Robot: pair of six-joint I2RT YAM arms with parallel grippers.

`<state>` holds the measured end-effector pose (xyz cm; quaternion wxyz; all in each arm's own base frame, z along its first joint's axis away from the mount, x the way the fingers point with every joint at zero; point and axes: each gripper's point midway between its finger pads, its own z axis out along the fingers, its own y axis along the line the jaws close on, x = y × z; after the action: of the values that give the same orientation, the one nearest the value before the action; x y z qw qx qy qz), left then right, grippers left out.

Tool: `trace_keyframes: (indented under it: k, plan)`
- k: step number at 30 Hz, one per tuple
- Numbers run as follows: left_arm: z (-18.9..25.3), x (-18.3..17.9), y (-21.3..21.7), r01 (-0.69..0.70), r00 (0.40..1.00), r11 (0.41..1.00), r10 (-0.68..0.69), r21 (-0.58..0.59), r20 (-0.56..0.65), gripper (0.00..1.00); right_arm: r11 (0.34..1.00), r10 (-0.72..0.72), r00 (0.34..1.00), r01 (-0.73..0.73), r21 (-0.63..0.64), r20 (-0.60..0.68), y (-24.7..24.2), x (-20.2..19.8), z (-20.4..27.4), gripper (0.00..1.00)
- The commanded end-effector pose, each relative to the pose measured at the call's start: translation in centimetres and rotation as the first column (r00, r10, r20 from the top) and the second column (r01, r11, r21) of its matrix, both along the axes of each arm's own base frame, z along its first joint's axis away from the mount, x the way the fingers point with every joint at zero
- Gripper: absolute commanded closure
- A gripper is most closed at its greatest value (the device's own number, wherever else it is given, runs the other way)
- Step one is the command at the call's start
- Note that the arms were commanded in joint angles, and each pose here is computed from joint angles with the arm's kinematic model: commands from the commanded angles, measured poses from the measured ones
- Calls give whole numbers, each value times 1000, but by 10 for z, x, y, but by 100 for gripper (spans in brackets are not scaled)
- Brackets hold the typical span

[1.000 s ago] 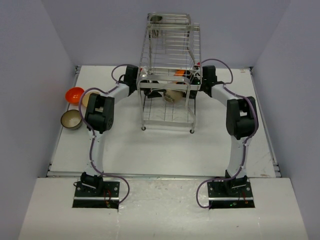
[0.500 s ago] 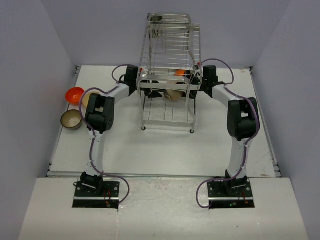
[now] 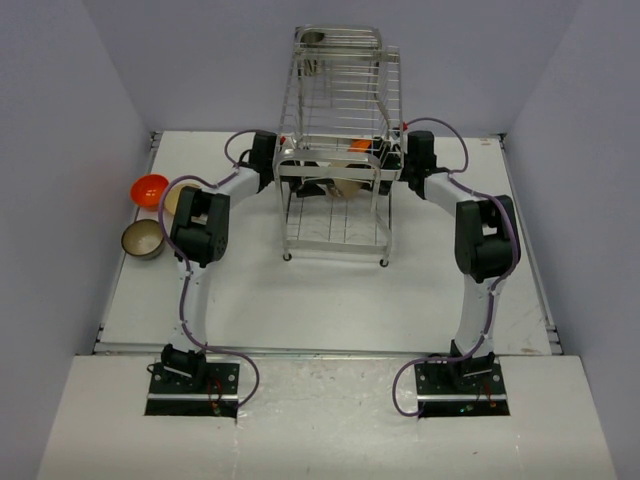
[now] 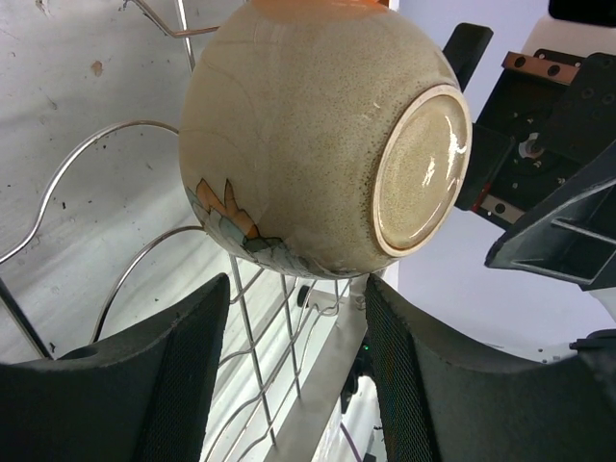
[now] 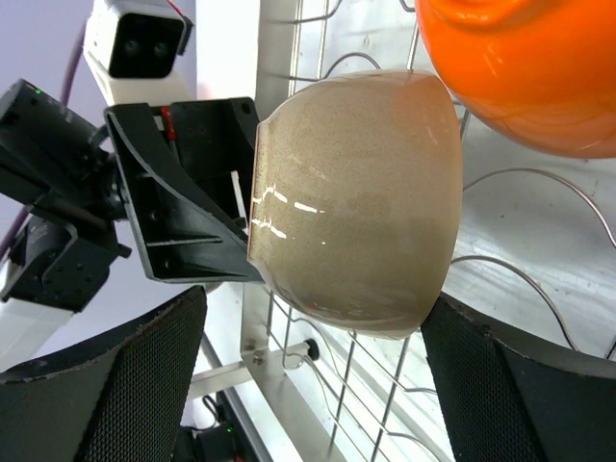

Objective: Unload the bowls from the dish rack

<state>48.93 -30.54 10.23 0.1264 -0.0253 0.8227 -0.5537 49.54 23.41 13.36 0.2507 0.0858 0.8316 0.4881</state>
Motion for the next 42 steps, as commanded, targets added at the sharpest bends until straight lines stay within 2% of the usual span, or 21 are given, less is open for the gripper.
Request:
trace_keyframes:
  k: [1, 9, 20, 23, 25, 29, 32, 34, 35, 42]
  plan:
    - [10, 4, -7, 17, 999, 999, -16, -28, 29, 40, 997, 25, 991, -34, 69, 134, 13, 6, 55, 11]
    - [15, 11, -7, 0, 998, 1000, 2, -25, 63, 41, 994, 17, 992, -30, 104, 128, 15, 13, 53, 11]
    - [29, 16, -9, 13, 993, 998, -6, -59, 114, 36, 988, 51, 992, -67, 142, 115, 22, 12, 47, 14]
    - [27, 16, -9, 15, 994, 998, -8, -57, 109, 36, 984, 48, 994, -65, 165, 102, 24, 14, 42, 22]
    - [27, 16, -8, 15, 994, 998, -9, -59, 106, 36, 982, 37, 995, -54, 179, 97, 23, 16, 41, 35]
    - [27, 16, -8, 15, 994, 998, -9, -62, 106, 36, 980, -1, 996, -15, 200, 84, 23, 21, 37, 36]
    - [28, 16, -8, 13, 994, 998, -6, -66, 105, 36, 978, -12, 995, -8, 209, 96, 26, 24, 39, 41]
    - [27, 16, -9, 15, 995, 998, -8, -67, 102, 36, 976, -21, 996, 2, 218, 84, 28, 27, 34, 50]
    - [28, 16, -9, 14, 994, 998, -7, -67, 105, 36, 974, -29, 994, 5, 225, 104, 28, 29, 37, 51]
    - [27, 16, -7, 10, 995, 998, -3, -68, 103, 36, 958, -50, 995, 25, 285, 84, 35, 38, 30, 52]
